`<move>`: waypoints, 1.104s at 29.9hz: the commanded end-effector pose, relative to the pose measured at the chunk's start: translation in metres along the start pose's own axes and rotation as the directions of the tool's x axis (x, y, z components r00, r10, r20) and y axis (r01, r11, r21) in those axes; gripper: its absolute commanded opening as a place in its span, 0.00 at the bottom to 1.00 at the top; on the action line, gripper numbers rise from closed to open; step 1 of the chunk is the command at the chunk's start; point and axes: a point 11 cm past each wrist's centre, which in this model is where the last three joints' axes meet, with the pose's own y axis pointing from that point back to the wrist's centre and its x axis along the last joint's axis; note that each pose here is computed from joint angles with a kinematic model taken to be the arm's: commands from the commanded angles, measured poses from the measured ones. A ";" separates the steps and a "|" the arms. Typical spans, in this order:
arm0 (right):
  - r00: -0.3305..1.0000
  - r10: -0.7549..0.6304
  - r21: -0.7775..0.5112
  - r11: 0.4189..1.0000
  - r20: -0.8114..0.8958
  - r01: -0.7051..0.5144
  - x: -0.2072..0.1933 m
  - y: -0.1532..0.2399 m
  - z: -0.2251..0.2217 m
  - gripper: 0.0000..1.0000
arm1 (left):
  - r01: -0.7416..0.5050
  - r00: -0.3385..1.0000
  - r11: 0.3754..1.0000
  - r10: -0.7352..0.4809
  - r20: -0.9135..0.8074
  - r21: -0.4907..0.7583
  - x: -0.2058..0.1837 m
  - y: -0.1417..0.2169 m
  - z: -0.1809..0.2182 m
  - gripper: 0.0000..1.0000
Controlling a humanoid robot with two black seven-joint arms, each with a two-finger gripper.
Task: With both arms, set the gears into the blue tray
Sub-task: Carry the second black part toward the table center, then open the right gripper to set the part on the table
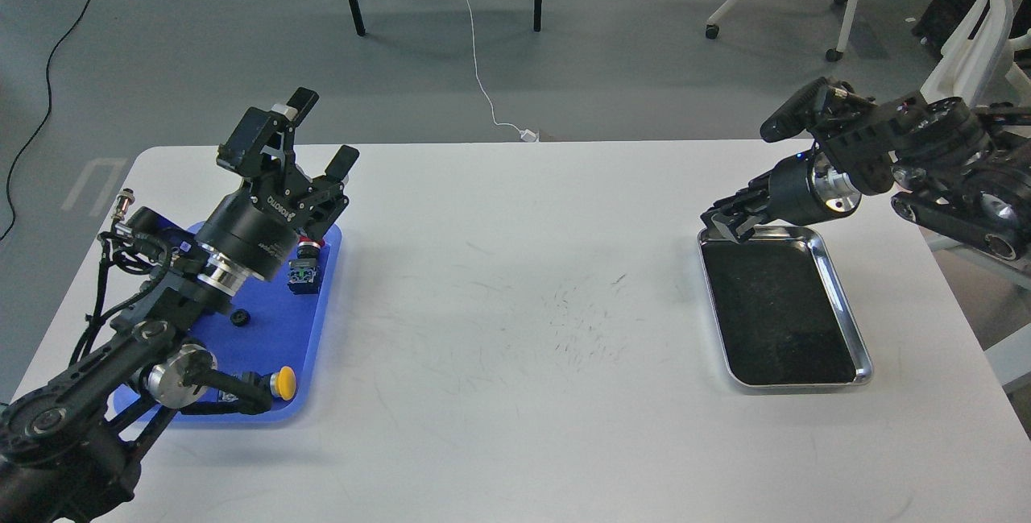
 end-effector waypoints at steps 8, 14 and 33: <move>0.982 -0.017 0.237 0.970 -0.188 0.062 0.046 -0.092 -0.133 0.21 | -0.013 1.000 1.000 0.013 0.014 -0.022 0.007 0.001 0.011 0.98; 0.981 -0.045 0.271 0.958 -0.191 0.097 0.028 -0.109 -0.152 0.21 | -0.019 1.000 1.000 0.019 0.025 -0.012 0.011 0.006 0.011 0.98; 0.988 -0.040 0.311 0.947 -0.149 0.086 -0.002 -0.123 -0.159 0.30 | -0.017 1.000 1.000 0.017 0.026 -0.006 0.011 0.010 0.011 0.98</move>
